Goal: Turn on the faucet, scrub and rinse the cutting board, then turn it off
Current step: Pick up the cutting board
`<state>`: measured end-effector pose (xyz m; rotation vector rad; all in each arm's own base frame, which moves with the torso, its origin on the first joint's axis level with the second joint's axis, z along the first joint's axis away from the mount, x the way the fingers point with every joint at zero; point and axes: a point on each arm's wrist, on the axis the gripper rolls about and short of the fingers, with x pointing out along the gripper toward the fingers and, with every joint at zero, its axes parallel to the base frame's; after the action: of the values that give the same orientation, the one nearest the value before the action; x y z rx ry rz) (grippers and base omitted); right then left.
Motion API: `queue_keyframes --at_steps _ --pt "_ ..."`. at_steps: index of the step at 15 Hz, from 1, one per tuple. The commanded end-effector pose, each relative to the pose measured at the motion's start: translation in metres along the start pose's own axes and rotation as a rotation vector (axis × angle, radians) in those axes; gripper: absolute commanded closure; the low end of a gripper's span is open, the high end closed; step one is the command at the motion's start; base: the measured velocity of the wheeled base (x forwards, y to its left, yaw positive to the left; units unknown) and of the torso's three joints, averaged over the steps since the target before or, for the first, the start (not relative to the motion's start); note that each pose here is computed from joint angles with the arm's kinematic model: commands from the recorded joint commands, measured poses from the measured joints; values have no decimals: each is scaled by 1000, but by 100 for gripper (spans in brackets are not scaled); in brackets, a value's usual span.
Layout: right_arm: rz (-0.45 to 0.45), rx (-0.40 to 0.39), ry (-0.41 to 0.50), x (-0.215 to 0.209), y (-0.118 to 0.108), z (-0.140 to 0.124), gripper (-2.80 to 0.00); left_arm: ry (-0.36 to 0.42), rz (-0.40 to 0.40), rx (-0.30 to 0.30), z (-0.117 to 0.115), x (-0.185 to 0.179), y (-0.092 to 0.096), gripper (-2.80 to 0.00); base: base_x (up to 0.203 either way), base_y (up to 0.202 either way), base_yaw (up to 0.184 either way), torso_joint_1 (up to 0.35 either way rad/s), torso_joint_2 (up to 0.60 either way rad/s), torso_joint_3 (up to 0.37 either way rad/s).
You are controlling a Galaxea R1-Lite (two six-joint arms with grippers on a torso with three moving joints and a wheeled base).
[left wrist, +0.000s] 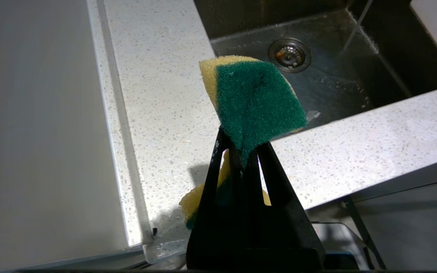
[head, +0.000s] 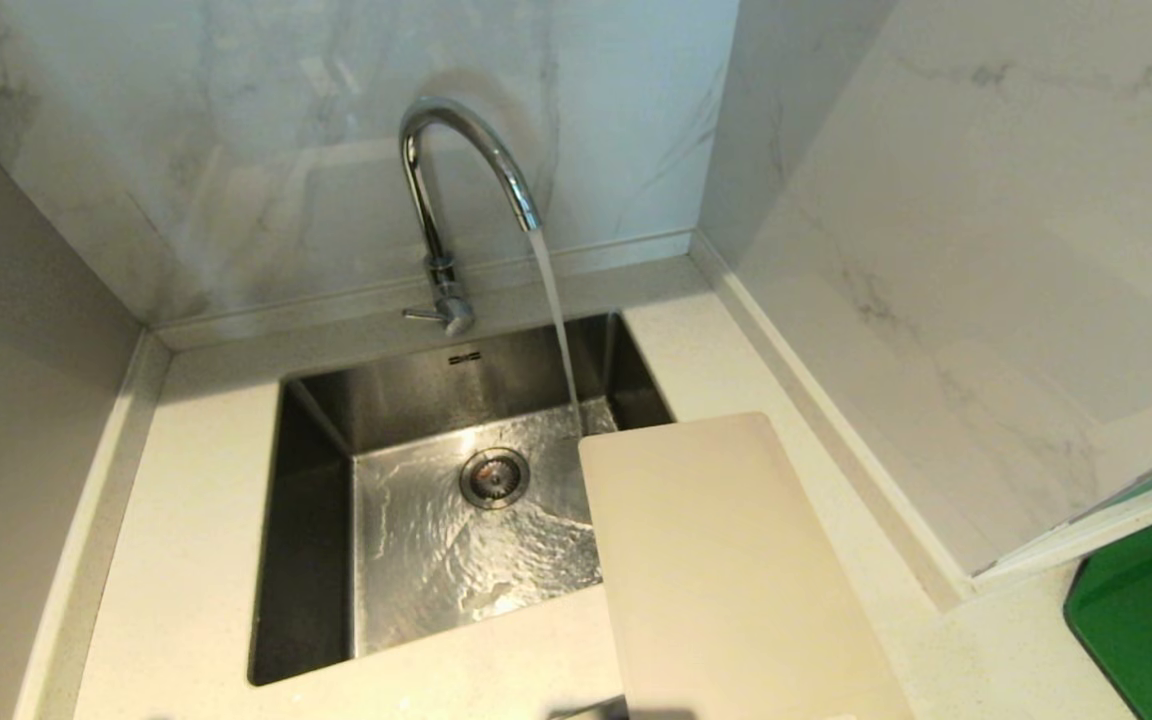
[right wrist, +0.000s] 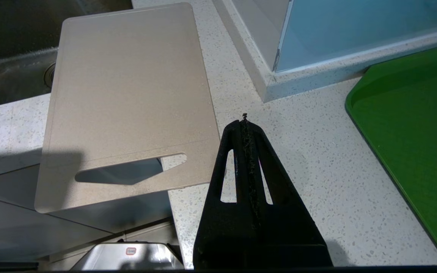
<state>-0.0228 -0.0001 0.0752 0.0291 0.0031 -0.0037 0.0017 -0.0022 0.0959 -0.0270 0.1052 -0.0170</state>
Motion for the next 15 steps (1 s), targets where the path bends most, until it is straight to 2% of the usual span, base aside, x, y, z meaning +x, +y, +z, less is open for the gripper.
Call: queue_keyframes --at_steps 1,4,6,8,12,13,14,15 --pt "-1 0 1 0 0 0 0 13 -11 -11 -1 0 0 0 0 0 0 0 0 0" --pt "0 0 1 0 0 0 0 20 -21 -3 -2 0 0 0 0 0 0 0 0 0" --pt "0 0 1 0 0 0 0 20 -81 2 -2 -1 0 0 0 0 0 0 0 0" --pt "0 0 1 0 0 0 0 26 -63 16 -8 -5 1 0 0 0 0 0 0 0" --pt "1 0 1 0 0 0 0 -120 -30 48 -18 -21 2 0 0 0 0 0 0 0" --pt "-1 0 1 0 0 0 0 -120 1 57 -21 -22 2 0 0 0 0 0 0 0" --pt "-1 0 1 0 0 0 0 -82 6 70 -25 -22 2 0 0 0 0 0 0 0" --pt "-1 0 1 0 0 0 0 -88 9 70 -24 -22 2 0 0 0 0 0 0 0"
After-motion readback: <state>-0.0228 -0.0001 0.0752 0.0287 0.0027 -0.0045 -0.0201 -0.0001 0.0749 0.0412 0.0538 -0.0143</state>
